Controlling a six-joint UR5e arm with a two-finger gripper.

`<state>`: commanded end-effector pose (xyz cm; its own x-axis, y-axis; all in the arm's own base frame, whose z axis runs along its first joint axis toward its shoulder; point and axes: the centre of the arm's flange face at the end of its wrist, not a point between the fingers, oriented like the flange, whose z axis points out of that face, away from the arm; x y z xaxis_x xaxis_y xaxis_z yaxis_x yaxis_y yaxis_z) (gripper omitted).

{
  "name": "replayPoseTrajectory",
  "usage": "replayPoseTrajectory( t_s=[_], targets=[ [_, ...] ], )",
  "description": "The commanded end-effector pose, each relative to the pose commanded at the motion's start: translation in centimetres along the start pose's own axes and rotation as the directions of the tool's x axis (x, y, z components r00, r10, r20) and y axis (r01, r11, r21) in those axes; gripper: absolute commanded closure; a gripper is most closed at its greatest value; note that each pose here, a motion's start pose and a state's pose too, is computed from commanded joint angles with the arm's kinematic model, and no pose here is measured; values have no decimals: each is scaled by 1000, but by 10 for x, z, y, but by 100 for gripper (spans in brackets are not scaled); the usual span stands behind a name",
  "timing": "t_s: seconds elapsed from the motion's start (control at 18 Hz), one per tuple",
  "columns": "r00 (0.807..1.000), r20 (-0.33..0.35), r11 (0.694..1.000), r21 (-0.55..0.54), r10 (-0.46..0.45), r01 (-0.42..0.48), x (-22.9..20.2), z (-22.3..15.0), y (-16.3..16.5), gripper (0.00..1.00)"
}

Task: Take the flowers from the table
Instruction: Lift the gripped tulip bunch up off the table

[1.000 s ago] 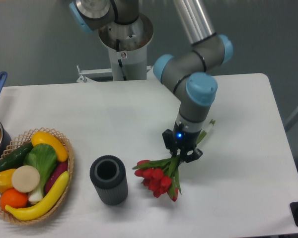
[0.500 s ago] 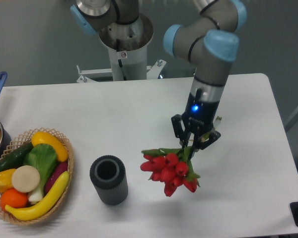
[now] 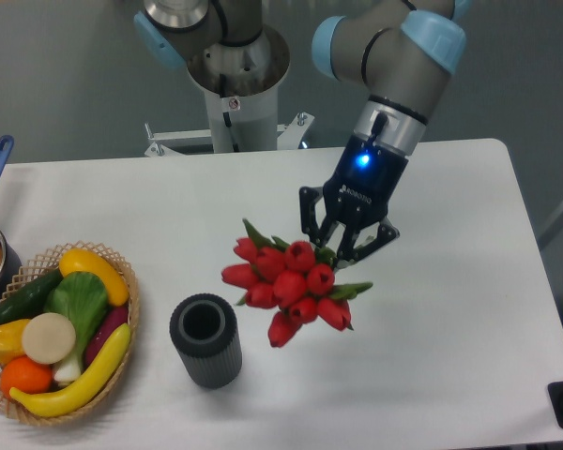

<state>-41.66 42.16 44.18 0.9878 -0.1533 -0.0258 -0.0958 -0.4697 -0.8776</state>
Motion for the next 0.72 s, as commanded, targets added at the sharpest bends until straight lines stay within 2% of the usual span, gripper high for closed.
replayPoseTrajectory(
  t_s=[0.33, 0.72],
  targets=[
    [996, -81, 992, 126, -22, 32, 11, 2, -18, 70],
    [996, -84, 991, 133, -20, 31, 10, 1, -18, 70]
  ],
)
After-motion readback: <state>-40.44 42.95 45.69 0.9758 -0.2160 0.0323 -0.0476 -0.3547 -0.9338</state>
